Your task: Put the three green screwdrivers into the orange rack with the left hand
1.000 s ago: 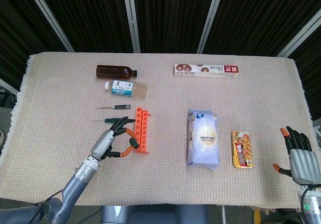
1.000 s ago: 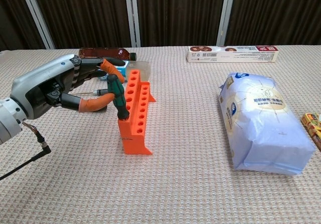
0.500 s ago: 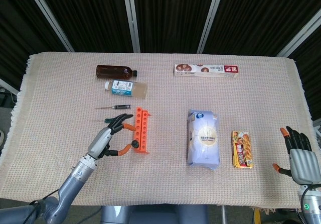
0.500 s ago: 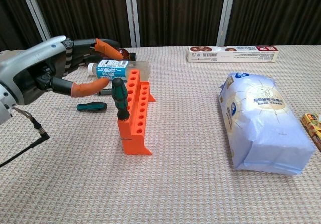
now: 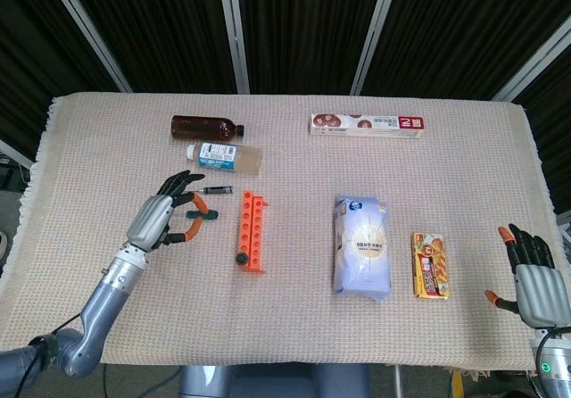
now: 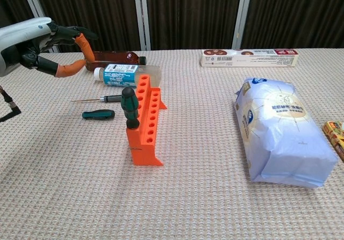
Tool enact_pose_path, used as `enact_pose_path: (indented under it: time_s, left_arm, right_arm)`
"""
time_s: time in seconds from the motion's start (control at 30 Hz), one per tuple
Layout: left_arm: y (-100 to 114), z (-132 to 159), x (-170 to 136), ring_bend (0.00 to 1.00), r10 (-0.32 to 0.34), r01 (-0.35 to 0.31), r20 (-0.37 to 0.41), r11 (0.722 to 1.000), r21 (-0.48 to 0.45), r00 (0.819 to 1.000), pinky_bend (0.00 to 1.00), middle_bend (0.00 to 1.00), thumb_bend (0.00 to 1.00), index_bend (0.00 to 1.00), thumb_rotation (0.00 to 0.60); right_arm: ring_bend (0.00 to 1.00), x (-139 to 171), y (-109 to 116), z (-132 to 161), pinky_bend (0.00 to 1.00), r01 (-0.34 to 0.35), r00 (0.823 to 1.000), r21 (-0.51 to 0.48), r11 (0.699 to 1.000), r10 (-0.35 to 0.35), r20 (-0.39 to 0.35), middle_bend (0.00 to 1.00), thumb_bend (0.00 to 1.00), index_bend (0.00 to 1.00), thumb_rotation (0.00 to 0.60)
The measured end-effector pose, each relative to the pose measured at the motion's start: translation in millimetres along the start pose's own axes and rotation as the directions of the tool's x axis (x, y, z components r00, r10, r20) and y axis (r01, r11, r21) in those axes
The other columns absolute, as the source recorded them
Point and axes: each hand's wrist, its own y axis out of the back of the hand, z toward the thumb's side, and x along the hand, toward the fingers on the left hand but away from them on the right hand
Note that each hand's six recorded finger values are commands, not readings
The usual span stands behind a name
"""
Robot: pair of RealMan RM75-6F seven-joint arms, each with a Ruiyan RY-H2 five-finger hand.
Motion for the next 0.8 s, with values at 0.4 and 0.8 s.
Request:
enact_pose_path:
  time_s: [0.4,0.8]
  left_arm:
    - [5.5,-20.8,36.5,0.00,-0.030,0.084,-0.119,0.870,0.486,0.992,0.00,0.04,0.36,0.47,0.600]
    - [-28.0,-23.7,69.7,0.00,-0.053,0.182,-0.191,0.618,0.764,0.980,0.00,0.00,0.21,0.43,0.600]
  right_arm:
    - [0.00,2.6,1.1,-0.9,0.00,0.006,1.000,-0.003,1.000,-0.006,0.000,0.00,0.00,0.00,0.600]
    - [0.00,3.4,1.5,-4.0,0.00,0.011,1.000,-0.008,1.000,-0.011,0.004,0.00,0.00,0.00,0.600]
